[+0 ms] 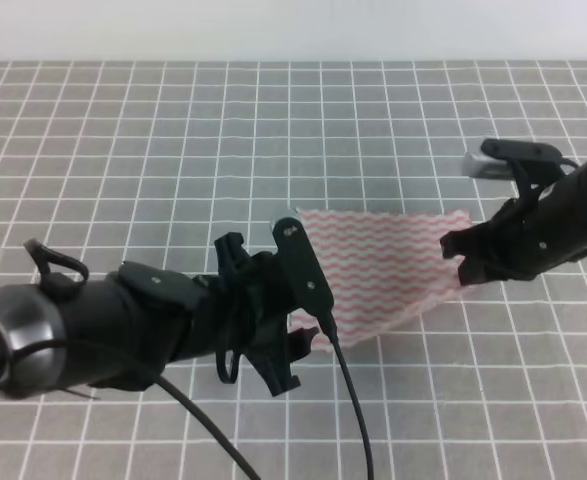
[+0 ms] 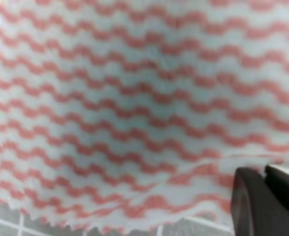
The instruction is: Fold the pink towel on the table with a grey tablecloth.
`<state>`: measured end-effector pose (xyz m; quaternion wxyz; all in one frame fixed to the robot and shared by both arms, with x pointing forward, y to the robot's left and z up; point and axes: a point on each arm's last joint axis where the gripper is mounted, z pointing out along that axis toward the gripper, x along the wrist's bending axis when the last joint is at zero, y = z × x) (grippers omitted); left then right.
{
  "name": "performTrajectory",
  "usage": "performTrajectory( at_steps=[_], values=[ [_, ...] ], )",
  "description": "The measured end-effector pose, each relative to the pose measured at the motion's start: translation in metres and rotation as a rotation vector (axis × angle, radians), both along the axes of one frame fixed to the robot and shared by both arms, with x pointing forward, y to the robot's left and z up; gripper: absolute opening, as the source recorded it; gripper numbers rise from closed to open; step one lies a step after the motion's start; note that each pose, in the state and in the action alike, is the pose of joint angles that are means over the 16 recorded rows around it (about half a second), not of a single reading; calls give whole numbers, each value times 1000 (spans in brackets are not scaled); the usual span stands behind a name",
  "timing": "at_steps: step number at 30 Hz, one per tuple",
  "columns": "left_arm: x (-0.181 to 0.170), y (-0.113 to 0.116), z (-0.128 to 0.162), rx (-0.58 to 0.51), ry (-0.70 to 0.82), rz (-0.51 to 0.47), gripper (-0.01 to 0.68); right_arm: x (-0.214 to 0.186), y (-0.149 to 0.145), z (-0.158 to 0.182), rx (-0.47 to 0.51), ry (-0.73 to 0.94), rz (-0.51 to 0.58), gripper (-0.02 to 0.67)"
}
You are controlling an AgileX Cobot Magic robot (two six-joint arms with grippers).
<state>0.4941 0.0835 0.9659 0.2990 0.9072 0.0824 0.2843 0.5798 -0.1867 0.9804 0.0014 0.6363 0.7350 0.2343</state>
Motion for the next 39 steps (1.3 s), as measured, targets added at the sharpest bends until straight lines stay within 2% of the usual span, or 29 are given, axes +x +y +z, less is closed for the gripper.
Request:
performTrajectory(
  at_steps=[18,39],
  values=[
    [-8,-10,-8,-54,85,-103,444,8,2,12,10,-52,-3,-15],
    [-8,-11,-19,-48,128,-93,395,11,2,16,15,-74,-7,-16]
  ],
)
